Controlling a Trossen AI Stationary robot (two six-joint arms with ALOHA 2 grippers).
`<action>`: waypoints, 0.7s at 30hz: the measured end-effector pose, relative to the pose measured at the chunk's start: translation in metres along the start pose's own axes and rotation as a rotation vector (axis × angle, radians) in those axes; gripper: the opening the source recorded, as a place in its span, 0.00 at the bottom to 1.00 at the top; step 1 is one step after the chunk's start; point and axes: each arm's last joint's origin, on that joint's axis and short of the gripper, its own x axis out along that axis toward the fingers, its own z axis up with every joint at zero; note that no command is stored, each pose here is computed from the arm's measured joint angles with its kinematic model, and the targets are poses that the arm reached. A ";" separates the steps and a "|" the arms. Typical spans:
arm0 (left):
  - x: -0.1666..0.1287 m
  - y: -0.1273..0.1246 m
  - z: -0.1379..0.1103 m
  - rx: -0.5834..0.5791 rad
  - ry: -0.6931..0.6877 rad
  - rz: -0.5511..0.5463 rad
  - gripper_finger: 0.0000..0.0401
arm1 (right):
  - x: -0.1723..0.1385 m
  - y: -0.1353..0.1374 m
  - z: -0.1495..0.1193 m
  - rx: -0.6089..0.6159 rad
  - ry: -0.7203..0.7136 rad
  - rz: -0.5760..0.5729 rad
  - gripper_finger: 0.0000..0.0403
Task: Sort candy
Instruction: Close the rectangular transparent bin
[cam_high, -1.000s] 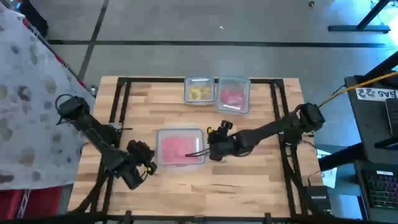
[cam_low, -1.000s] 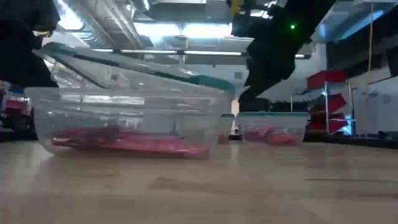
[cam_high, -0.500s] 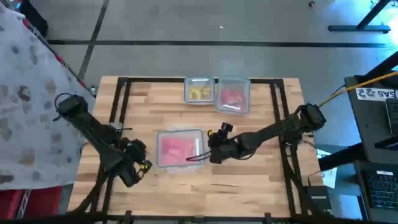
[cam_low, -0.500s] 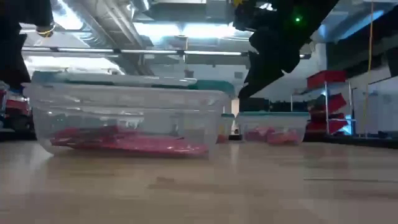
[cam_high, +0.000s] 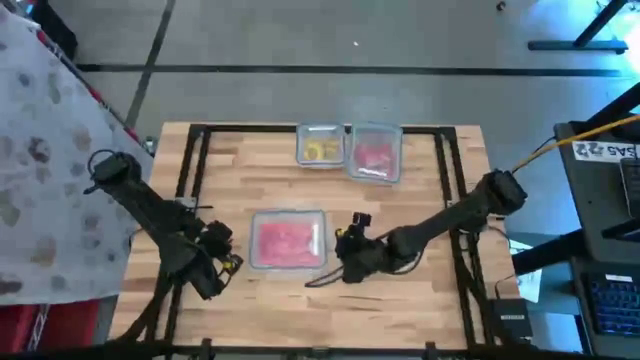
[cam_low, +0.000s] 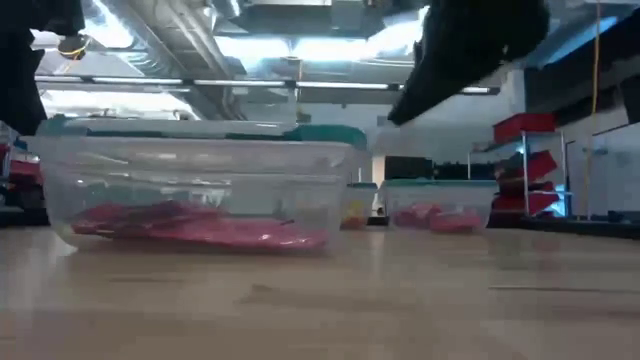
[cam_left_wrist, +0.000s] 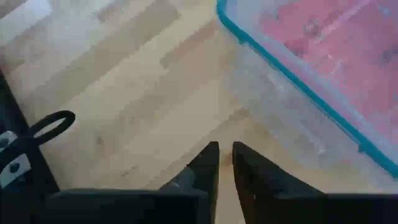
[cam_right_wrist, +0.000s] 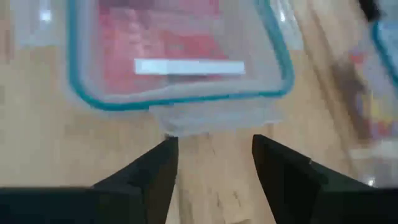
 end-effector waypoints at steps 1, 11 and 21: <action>0.000 0.000 0.000 -0.001 -0.006 -0.002 0.08 | -0.002 -0.004 0.005 0.008 0.000 -0.019 0.48; 0.000 -0.003 0.001 -0.009 -0.040 -0.033 0.08 | 0.044 -0.080 0.022 0.178 0.155 -0.006 0.48; 0.000 -0.005 0.002 -0.014 -0.076 -0.055 0.08 | 0.057 -0.069 0.017 0.170 0.267 0.363 0.48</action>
